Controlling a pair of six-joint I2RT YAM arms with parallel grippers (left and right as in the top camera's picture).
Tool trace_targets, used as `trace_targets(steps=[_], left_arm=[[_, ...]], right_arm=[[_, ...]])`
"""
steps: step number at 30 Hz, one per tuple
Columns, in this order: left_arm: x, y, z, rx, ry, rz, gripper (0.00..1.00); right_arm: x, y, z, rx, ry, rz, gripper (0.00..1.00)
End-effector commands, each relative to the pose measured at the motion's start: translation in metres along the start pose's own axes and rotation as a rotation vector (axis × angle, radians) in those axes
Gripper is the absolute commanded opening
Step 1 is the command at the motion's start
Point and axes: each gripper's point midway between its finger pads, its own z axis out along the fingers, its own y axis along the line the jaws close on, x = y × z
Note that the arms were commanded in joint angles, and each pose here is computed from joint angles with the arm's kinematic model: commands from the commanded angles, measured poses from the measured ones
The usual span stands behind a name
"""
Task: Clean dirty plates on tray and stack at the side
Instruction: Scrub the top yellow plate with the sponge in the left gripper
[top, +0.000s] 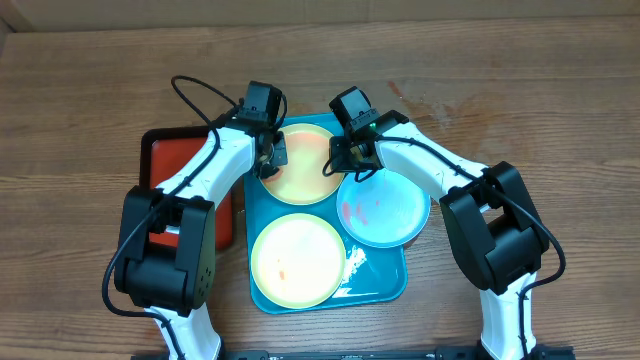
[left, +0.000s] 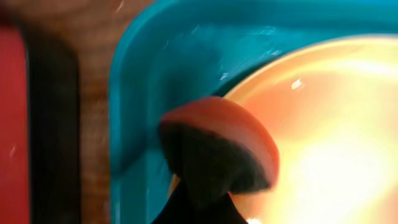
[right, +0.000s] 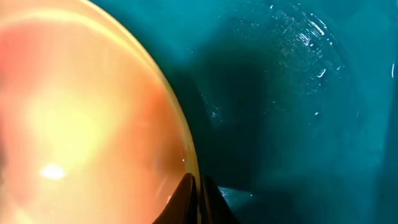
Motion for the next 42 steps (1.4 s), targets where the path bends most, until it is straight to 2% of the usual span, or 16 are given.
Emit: trace_targets(steps=[1, 9, 14, 19, 23, 25, 29, 34, 38, 42], left_arm=[[-0.001, -0.031, -0.006, 0.151, 0.005, 0.053, 0.04], [0.043, -0.102, 0.022, 0.498, 0.201, 0.085, 0.04], [0.049, -0.134, 0.020, 0.700, 0.241, 0.088, 0.04], [0.043, -0.147, 0.012, 0.782, 0.220, 0.095, 0.04], [0.037, -0.147, 0.012, 0.783, 0.194, 0.100, 0.04], [0.029, -0.134, 0.024, 0.692, 0.158, 0.073, 0.04], [0.014, -0.079, 0.052, 0.360, 0.107, -0.042, 0.04], [0.002, -0.032, 0.049, 0.086, 0.089, -0.079, 0.04], [-0.010, -0.002, 0.030, -0.108, 0.078, -0.059, 0.04], [0.002, 0.013, 0.027, -0.177, 0.124, -0.048, 0.04]], right_arm=[[0.008, -0.014, 0.008, 0.046, 0.029, -0.058, 0.04], [0.010, -0.010, 0.008, 0.029, 0.041, -0.110, 0.04], [0.011, -0.010, 0.008, 0.029, 0.041, -0.113, 0.04], [0.011, -0.010, 0.008, 0.029, 0.041, -0.113, 0.04], [0.011, -0.010, 0.008, 0.029, 0.041, -0.113, 0.04], [0.011, -0.009, 0.008, 0.029, 0.041, -0.114, 0.04], [0.011, -0.008, 0.008, 0.028, 0.042, -0.116, 0.04], [0.012, -0.007, 0.008, 0.027, 0.043, -0.119, 0.04], [0.012, -0.007, 0.008, 0.027, 0.042, -0.112, 0.04], [0.012, -0.007, 0.008, 0.027, 0.042, -0.104, 0.04]])
